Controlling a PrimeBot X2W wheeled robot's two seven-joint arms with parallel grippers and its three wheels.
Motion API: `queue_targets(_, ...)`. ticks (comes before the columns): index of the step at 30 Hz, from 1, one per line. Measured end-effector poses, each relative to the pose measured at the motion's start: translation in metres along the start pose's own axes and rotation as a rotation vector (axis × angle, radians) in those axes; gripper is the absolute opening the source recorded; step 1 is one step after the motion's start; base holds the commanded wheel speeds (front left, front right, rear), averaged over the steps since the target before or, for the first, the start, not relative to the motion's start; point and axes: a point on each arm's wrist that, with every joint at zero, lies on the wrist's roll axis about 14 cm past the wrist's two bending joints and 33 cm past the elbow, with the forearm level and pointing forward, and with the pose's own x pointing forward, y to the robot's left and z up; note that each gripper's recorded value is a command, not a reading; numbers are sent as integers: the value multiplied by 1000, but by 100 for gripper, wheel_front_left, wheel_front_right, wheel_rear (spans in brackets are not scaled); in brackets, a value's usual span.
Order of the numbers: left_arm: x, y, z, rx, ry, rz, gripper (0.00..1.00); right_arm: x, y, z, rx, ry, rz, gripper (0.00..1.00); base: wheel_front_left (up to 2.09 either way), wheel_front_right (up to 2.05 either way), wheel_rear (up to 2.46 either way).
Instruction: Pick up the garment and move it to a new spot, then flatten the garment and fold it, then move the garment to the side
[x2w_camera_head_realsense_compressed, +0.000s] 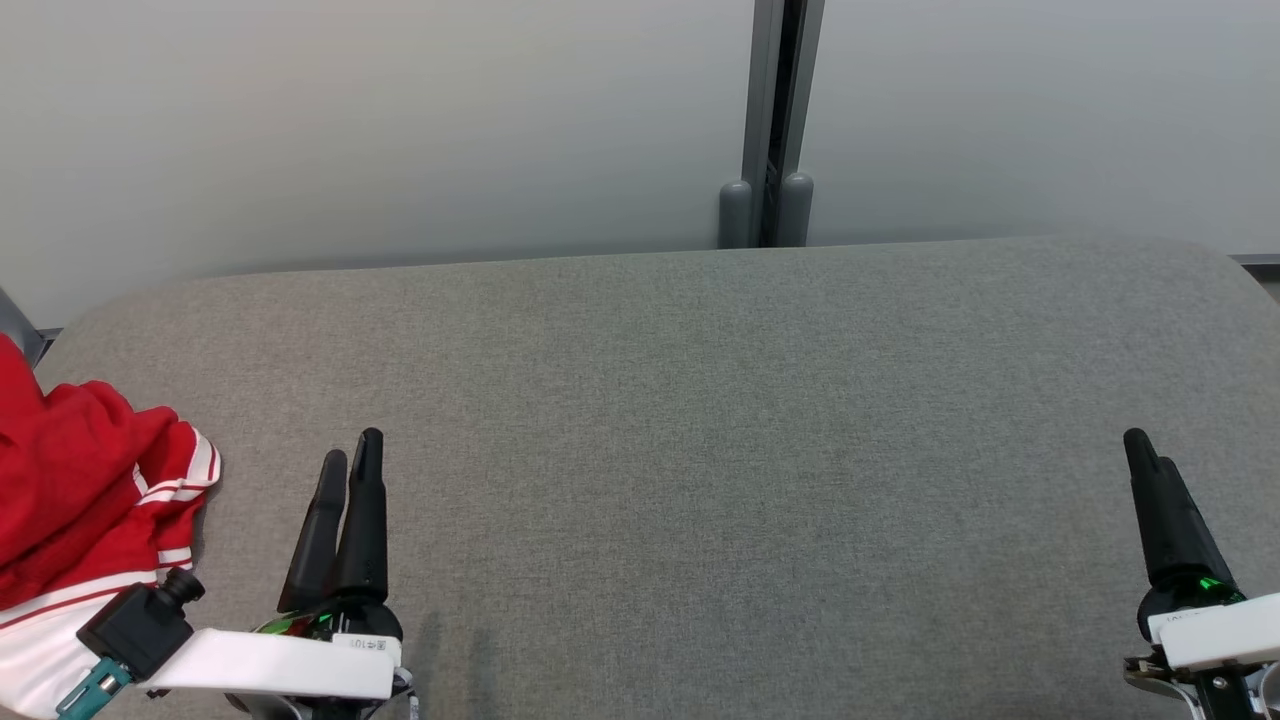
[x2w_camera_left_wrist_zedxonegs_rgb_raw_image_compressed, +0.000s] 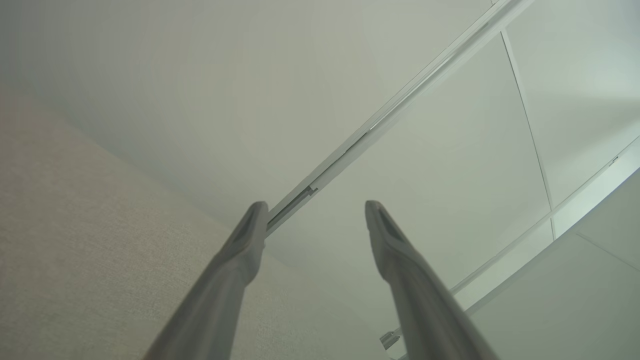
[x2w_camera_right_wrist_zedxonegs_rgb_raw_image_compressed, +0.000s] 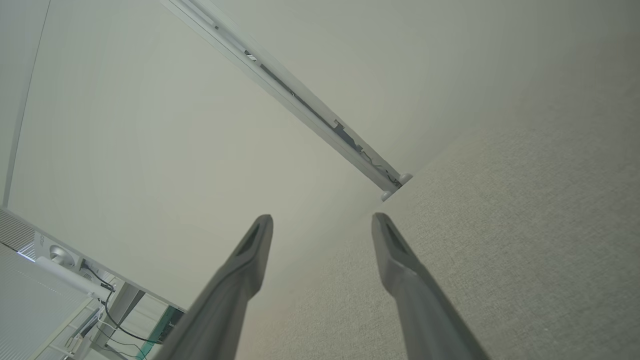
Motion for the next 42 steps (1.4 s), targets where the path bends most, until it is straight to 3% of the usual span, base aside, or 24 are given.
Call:
queue_targets(18,-1,-9,5,376,51,-38,100,10,22,-14,-320,21,64,100,0,0,0)
queue_targets(42,-7,19,0,631,108,34,100,17,20,-39,-601,63,84,100,0,0,0)
